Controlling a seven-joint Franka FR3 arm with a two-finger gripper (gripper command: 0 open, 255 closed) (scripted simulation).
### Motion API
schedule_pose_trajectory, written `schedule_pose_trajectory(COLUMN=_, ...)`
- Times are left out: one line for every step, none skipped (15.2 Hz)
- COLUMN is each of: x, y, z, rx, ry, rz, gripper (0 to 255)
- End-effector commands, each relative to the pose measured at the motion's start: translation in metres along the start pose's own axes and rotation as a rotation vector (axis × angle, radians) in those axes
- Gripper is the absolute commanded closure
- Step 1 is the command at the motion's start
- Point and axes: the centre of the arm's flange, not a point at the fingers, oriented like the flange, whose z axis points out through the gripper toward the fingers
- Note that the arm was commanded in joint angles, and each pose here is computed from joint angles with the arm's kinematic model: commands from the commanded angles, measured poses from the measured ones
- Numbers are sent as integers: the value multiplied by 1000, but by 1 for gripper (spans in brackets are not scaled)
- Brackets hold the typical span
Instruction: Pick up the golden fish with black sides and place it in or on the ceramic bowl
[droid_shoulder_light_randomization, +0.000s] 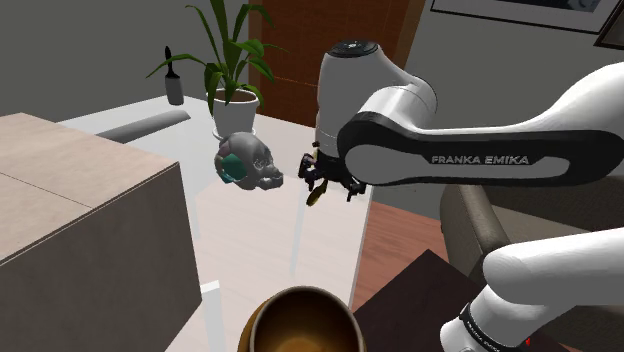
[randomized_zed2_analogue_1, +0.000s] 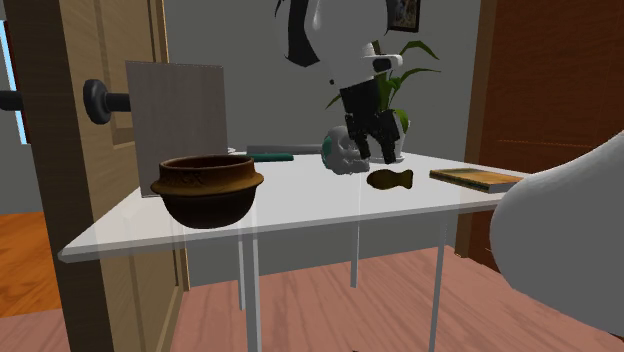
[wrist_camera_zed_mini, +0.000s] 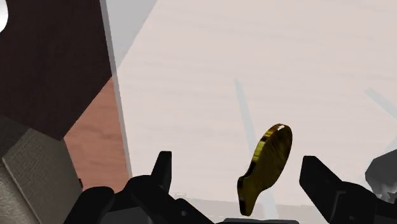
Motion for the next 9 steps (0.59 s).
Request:
schedule_pose_trajectory(x=-11, y=-29, z=10, rx=-24, ry=16, rz=109, gripper=0)
schedule_pose_trajectory(x=-14, y=-43, z=15, rx=-37, ry=25, rz=158, gripper=0)
schedule_pose_trajectory(x=-16, y=-57, z=21, rx=-50, ry=34, rz=207, gripper=0)
schedule_pose_trajectory(x=-17, y=-64, z=23, rx=-56, ry=38, rz=231, gripper=0)
schedule_pose_trajectory(x=-17, y=-64, z=28, rx=-56, ry=38, rz=231, gripper=0)
schedule_pose_trajectory(x=-16, y=-64, z=34, rx=-56, ry=38, rz=231, gripper=0)
schedule_pose_trajectory(x=-16, y=-63, z=39, rx=-56, ry=38, rz=231, gripper=0)
schedule_pose_trajectory(x=-16, y=-63, z=44, rx=-56, ry=38, rz=231, gripper=0)
schedule_pose_trajectory(x=-16, y=-63, z=49, rx=-56, ry=38, rz=231, gripper=0)
